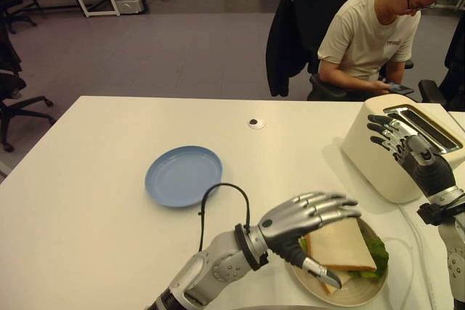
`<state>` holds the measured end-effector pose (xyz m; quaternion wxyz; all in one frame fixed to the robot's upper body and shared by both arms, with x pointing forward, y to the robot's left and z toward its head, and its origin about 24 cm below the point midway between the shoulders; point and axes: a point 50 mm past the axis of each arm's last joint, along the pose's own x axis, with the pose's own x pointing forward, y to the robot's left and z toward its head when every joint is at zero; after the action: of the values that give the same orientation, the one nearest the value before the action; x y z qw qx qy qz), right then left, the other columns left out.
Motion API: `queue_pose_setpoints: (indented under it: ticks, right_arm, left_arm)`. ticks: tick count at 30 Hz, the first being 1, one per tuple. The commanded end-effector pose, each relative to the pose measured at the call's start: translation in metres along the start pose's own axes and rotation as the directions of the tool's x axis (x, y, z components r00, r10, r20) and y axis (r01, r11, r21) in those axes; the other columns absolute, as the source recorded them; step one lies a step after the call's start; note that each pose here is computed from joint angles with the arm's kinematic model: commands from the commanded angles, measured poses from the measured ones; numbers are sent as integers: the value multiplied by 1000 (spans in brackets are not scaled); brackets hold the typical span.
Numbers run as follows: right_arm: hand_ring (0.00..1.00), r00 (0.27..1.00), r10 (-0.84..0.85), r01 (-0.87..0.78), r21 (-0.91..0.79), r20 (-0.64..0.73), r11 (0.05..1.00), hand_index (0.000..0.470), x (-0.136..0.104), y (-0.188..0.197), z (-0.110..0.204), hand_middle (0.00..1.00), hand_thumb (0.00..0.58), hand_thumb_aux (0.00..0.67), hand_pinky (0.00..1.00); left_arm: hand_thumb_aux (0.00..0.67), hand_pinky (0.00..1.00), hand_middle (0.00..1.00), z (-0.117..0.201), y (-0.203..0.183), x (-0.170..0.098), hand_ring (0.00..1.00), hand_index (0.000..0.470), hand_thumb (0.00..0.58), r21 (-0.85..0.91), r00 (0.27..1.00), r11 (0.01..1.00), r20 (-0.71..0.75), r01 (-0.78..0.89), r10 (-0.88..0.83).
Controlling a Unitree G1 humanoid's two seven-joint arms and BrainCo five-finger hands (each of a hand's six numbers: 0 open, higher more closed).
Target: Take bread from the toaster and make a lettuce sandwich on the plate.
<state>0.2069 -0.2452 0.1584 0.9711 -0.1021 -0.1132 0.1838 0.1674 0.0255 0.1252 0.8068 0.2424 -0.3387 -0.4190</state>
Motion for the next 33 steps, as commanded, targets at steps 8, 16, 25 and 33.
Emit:
queue_pose_setpoints:
  ticks: [8, 16, 25, 33]
  right_arm:
    - [1000, 688, 614, -535, 300, -387, 790, 470, -109, -32, -32, 1000, 580, 670, 1000]
    - [1000, 244, 613, -772, 232, -752, 592, 470, -142, -28, -82, 1000, 580, 670, 1000]
    - [1000, 372, 692, -898, -50, -619, 438, 470, -79, 55, -95, 1000, 580, 670, 1000]
    - [1000, 759, 375, -587, -311, -532, 748, 470, -14, 58, -122, 1000, 580, 670, 1000]
  left_arm:
    - [670, 1000, 1000, -42, 15, -84, 1000, 470, 580, -462, 853, 827, -237, 321, -464]
    - [670, 1000, 1000, -59, -29, -112, 1000, 470, 580, -383, 612, 717, -373, 583, -697]
    - [670, 1000, 1000, -64, -71, -102, 1000, 470, 580, -420, 525, 636, -358, 647, -772]
    - [670, 1000, 1000, -133, -46, -65, 1000, 470, 580, -293, 609, 879, -636, 377, -474]
